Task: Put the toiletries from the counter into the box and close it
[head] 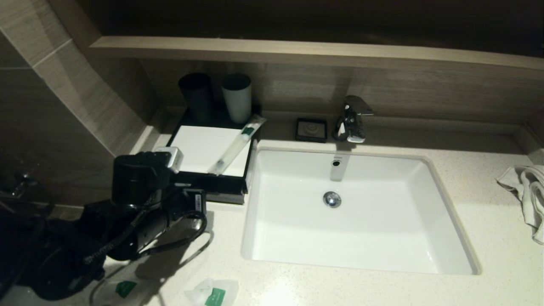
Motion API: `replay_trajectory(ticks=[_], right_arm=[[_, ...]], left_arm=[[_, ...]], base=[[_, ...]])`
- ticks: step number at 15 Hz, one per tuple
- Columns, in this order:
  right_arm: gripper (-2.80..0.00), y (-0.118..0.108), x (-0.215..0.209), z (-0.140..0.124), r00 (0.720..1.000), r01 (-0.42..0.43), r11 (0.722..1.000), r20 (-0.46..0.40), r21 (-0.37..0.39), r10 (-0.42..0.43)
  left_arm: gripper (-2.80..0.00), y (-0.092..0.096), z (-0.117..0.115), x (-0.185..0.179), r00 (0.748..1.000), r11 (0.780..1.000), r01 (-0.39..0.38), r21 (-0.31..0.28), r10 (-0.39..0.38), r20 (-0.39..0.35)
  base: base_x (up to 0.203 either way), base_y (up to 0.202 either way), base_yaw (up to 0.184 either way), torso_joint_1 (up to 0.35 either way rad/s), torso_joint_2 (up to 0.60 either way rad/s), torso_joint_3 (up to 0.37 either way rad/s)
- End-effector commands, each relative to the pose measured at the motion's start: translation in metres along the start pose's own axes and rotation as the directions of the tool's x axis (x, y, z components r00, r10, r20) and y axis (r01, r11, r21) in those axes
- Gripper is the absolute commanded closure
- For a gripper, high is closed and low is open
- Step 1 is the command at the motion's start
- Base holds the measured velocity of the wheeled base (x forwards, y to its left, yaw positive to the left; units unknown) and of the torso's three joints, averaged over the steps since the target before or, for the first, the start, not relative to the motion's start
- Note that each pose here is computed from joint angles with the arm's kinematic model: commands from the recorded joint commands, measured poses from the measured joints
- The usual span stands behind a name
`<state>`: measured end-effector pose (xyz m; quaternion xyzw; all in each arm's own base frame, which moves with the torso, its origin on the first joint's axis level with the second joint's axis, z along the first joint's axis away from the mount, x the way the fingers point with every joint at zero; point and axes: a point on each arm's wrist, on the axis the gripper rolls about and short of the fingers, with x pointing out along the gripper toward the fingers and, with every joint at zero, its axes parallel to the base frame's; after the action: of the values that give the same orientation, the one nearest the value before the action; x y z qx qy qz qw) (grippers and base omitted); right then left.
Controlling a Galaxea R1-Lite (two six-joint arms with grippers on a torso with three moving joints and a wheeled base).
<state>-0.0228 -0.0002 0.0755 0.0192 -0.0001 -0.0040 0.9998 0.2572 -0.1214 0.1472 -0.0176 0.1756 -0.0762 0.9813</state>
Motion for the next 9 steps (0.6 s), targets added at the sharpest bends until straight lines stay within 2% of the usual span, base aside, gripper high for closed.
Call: replay_trajectory(ticks=[1, 9], right_arm=[[0.0, 0.0, 0.0001, -0.0004, 1.0, 0.001, 1.0, -0.001, 0.0, -0.001], [0.0, 0.0, 0.0001, -0.0004, 1.0, 0.001, 1.0, -0.001, 0.0, -0.001]], left_arm=[[0.0, 0.0001, -0.0006, 0.0011, 1.0, 1.0, -0.002, -0.002, 0.002, -0.001], [0.0, -0.0006, -0.002, 0.0044, 1.0, 1.0, -0.004, -0.008, 0.004, -0.008]], base=[[0.0, 0.0, 0.0, 0.0, 0.0, 0.0], [0.0, 0.0, 0.0, 0.0, 0.0, 0.0]])
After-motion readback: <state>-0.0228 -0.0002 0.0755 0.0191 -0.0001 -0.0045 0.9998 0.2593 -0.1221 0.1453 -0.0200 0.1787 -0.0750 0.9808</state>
